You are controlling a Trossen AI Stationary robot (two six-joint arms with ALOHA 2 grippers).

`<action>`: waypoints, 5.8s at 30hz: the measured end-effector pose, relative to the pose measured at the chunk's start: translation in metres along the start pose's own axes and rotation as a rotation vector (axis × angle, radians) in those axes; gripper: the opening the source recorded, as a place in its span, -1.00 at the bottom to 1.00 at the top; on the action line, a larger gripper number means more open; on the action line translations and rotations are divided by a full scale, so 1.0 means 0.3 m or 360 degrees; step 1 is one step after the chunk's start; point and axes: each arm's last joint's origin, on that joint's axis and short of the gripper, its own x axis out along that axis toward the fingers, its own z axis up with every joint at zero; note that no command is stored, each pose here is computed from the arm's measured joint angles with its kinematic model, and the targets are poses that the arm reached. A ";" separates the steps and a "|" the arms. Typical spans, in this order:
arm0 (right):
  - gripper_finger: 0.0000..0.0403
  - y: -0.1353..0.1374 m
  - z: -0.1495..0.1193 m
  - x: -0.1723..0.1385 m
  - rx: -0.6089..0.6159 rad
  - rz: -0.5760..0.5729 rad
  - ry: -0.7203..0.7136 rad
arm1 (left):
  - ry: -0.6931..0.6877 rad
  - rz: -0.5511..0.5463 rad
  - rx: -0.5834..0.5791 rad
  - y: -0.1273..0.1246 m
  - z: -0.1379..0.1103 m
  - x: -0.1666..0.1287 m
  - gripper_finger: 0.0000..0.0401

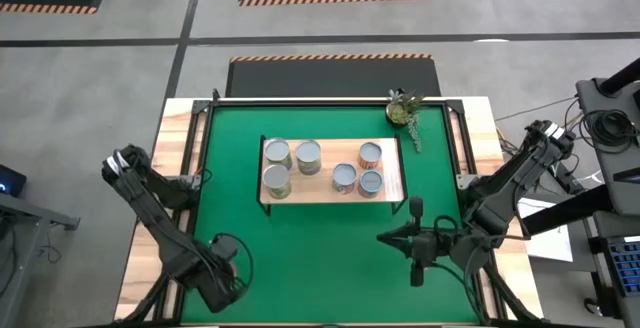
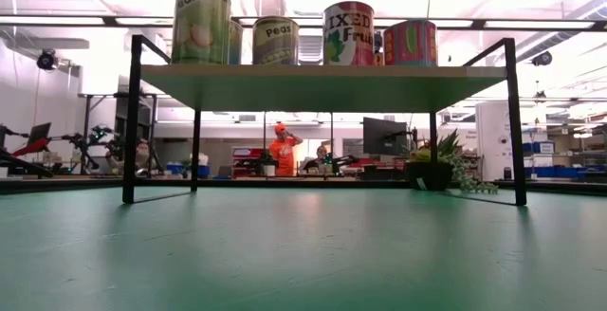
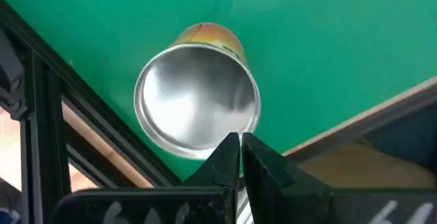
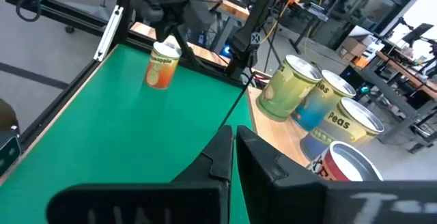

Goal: Pick and place cans onto a shelf
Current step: Put the canned pineapple on the shelf

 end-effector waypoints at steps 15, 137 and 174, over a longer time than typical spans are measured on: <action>-0.96 0.007 0.007 0.002 0.0006 0.0079 -0.0010 | -0.0058 0.0046 -0.0102 0.006 -0.019 0.018 0.08; -0.96 0.009 -0.003 0.004 0.0026 0.0080 0.0024 | -0.1175 0.0124 0.1141 -0.347 0.457 -0.482 0.56; -0.96 0.010 -0.010 0.004 0.0055 0.0081 0.0049 | -0.0958 -0.0079 0.1066 -0.230 0.605 -0.582 0.56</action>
